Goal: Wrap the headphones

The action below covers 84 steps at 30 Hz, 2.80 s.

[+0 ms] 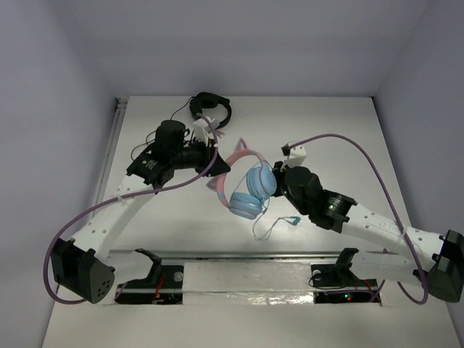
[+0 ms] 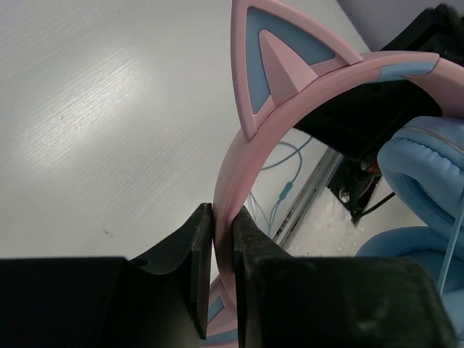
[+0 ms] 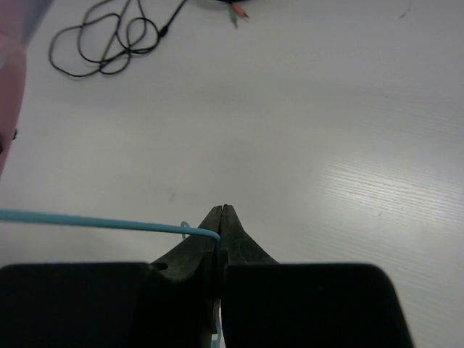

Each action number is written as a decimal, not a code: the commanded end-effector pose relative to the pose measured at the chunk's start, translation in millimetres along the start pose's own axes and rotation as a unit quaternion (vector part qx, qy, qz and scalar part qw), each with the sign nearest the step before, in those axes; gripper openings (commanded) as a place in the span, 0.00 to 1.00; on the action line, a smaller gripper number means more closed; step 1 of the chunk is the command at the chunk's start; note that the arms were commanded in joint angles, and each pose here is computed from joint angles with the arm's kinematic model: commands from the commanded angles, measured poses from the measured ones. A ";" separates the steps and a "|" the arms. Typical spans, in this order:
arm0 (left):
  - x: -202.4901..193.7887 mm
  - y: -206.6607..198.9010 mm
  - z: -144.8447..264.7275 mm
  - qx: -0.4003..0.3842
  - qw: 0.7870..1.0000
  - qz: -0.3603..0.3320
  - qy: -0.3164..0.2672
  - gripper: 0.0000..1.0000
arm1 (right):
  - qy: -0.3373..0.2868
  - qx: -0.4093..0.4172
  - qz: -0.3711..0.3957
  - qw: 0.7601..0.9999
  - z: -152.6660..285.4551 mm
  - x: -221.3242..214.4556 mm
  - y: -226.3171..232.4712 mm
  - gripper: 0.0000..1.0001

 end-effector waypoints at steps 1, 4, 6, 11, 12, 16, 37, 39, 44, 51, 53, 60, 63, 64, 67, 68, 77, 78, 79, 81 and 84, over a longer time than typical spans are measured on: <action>64.3 -49.3 20.6 -0.089 0.992 -0.027 -0.090 0.00 | -0.068 0.062 -0.065 0.994 3.9 31.9 20.1 0.00; 79.6 -55.1 25.0 -0.097 0.989 -0.028 -0.108 0.00 | -0.090 0.091 -0.077 0.989 10.2 33.1 24.1 0.03; 88.5 -61.3 29.2 -0.101 0.987 -0.033 -0.119 0.00 | -0.095 0.098 -0.078 0.988 8.0 31.9 21.4 0.10; 103.9 -73.5 40.2 -0.106 0.984 -0.036 -0.141 0.00 | -0.108 0.130 -0.085 0.982 4.4 36.0 26.2 0.34; 105.8 -76.4 42.2 -0.109 0.983 -0.038 -0.144 0.00 | -0.105 0.142 -0.082 0.981 4.6 34.5 30.5 0.36; 113.1 -88.3 47.9 -0.129 0.980 -0.030 -0.147 0.00 | -0.113 0.165 -0.077 0.977 4.2 38.1 33.8 0.50; 155.0 -108.2 71.1 -0.111 0.975 -0.018 -0.193 0.00 | -0.103 0.192 -0.083 0.973 5.0 11.5 35.5 0.66; 160.9 -110.4 75.4 -0.105 0.973 -0.017 -0.204 0.00 | -0.095 0.202 -0.084 0.971 4.1 5.8 38.7 0.61; 170.9 -120.6 82.3 -0.118 0.969 -0.014 -0.216 0.00 | -0.079 0.221 -0.095 0.967 -2.3 -6.9 47.2 0.62; 174.5 -125.0 83.0 -0.127 0.969 -0.011 -0.213 0.00 | -0.078 0.194 -0.094 0.973 -17.3 -14.6 41.6 0.65; 176.0 -127.1 84.5 -0.129 0.968 -0.013 -0.214 0.00 | -0.075 0.192 -0.095 0.974 -21.6 -18.1 42.3 0.65; 180.9 -121.7 83.3 -0.111 0.969 -0.015 -0.220 0.00 | -0.050 0.223 -0.089 0.969 -0.4 -23.5 45.4 0.07; 184.4 -119.4 82.1 -0.106 0.968 -0.013 -0.225 0.00 | -0.044 0.212 -0.102 0.971 14.5 -28.6 33.6 0.04; 184.4 -119.5 82.1 -0.106 0.968 -0.012 -0.225 0.00 | -0.054 0.206 -0.105 0.971 17.1 -25.3 30.0 0.04; 186.2 -120.4 81.9 -0.108 0.968 -0.012 -0.226 0.00 | -0.056 0.171 -0.126 0.976 17.4 -25.9 17.1 0.11; 186.6 -119.7 80.8 -0.108 0.968 -0.011 -0.225 0.00 | -0.050 0.160 -0.130 0.977 15.5 -28.2 14.4 0.19; 186.2 -123.0 80.1 -0.120 0.968 -0.011 -0.220 0.00 | -0.050 0.102 -0.121 0.986 -20.1 -22.7 12.1 0.65; 185.9 -124.2 81.0 -0.121 0.968 -0.011 -0.220 0.00 | -0.051 0.095 -0.121 0.987 -22.3 -22.6 10.5 0.65; 186.3 -124.8 81.7 -0.122 0.968 -0.012 -0.220 0.00 | -0.054 0.092 -0.121 0.987 -23.3 -21.6 10.1 0.65; 186.8 -125.4 83.1 -0.119 0.968 -0.013 -0.220 0.00 | -0.053 0.093 -0.122 0.987 -25.7 -22.5 11.2 0.63; 187.3 -127.3 84.8 -0.121 0.968 -0.015 -0.221 0.00 | -0.047 0.078 -0.125 0.988 -30.2 -29.0 7.2 0.61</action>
Point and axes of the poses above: each gripper's point midway between its finger pads, its own z axis back along the fingers, its own y axis along the line the jaws close on, x = y × z, the point moved 1 cm from there along z, back along the fingers, and after that the axes turned 4 degrees about z, right-handed, at the moved point
